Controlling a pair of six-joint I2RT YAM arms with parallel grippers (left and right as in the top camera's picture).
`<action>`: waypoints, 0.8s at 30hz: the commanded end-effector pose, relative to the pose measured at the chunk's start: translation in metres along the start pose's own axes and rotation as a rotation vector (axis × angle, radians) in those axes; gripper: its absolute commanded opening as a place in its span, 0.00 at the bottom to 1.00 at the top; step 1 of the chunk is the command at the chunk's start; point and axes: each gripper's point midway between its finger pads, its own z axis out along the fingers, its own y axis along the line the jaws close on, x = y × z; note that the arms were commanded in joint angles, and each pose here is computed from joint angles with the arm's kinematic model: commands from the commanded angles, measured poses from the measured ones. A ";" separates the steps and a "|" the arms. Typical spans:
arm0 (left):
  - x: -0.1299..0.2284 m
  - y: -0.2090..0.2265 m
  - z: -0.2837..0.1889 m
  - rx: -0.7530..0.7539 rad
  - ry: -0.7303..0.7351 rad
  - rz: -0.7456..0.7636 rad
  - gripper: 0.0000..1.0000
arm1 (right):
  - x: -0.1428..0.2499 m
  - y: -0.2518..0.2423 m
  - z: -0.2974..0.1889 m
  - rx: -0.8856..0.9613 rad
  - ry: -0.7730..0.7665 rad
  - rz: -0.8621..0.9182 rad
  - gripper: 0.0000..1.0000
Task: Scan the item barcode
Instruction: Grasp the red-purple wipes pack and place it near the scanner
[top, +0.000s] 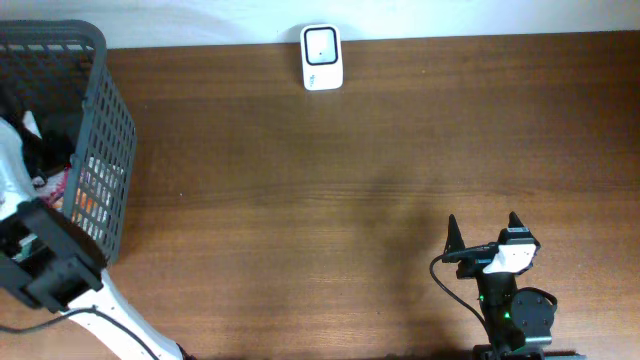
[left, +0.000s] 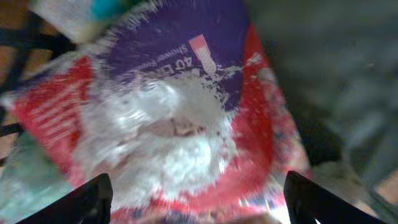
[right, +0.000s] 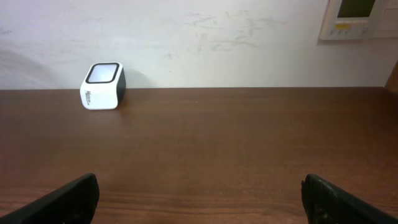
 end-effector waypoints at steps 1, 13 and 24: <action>0.008 0.001 0.036 -0.048 0.077 0.003 0.84 | 0.003 0.000 0.000 0.004 0.004 0.000 0.99; -0.058 -0.012 -0.132 0.150 -0.278 -0.133 0.00 | 0.003 0.000 0.000 0.004 0.004 0.000 0.99; -0.061 -0.036 -0.280 0.426 -0.612 -0.181 0.00 | 0.003 0.000 0.000 0.004 0.004 0.000 0.99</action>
